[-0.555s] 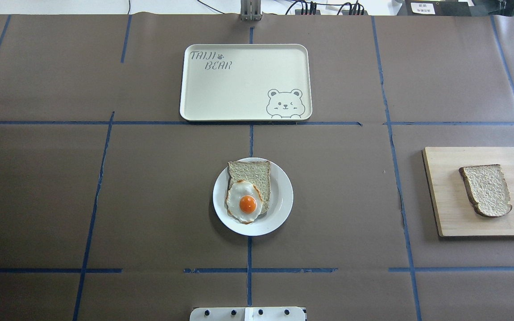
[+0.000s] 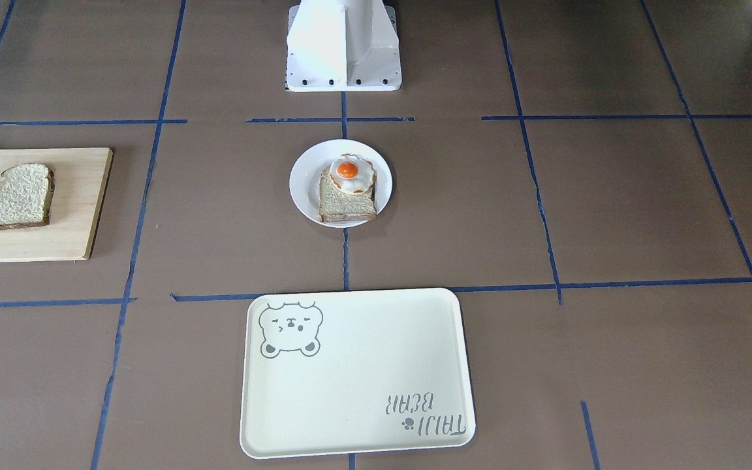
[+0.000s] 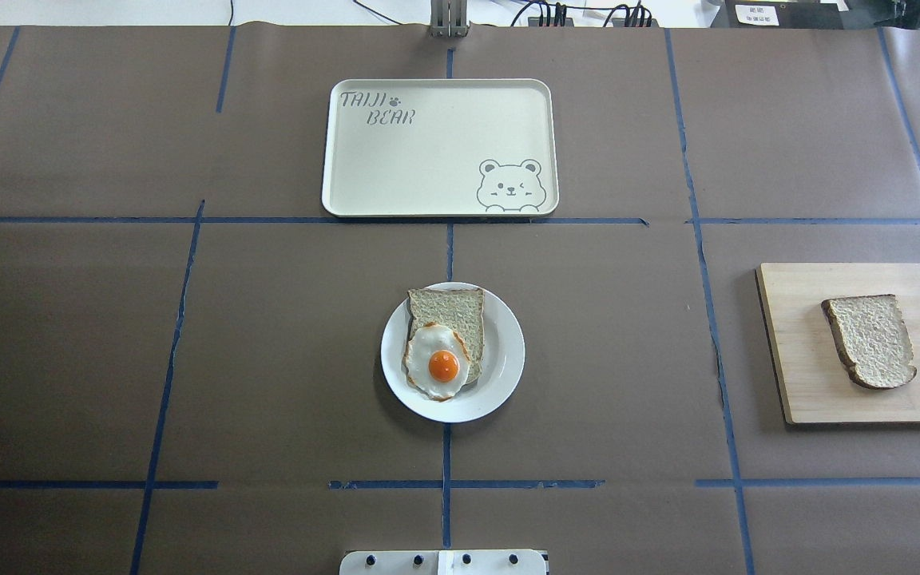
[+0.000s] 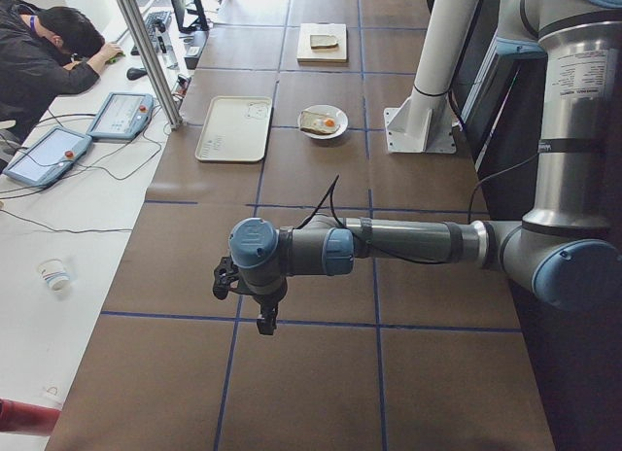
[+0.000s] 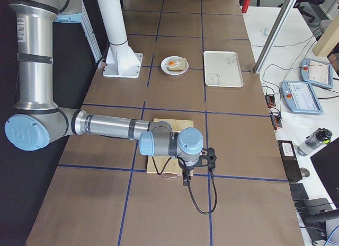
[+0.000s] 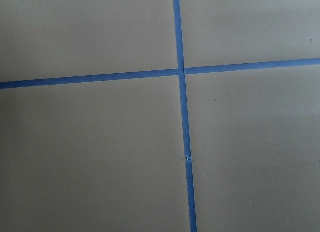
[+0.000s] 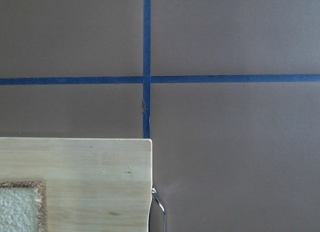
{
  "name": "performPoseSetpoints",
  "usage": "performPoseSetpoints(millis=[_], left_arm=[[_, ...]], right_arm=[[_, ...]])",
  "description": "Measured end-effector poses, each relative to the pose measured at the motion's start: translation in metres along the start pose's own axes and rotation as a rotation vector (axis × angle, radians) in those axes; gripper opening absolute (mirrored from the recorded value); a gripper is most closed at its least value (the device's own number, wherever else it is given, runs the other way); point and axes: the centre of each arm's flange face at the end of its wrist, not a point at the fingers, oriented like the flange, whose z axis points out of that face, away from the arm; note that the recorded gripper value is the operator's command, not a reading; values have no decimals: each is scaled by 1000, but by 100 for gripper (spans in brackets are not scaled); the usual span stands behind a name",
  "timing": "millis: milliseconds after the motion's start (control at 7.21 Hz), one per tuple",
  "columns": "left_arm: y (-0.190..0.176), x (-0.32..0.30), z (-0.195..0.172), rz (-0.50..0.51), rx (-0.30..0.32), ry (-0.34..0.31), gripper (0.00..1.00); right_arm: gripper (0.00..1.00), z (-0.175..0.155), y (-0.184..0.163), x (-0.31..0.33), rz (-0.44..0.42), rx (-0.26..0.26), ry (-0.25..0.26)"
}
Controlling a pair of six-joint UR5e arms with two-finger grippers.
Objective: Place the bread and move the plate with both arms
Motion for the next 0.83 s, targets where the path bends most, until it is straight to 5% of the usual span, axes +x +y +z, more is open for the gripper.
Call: performPoseSetpoints(millis=[832], left_arm=[[0, 1, -1, 2, 2, -1, 100]], right_arm=[[100, -5, -4, -5, -8, 10, 0]])
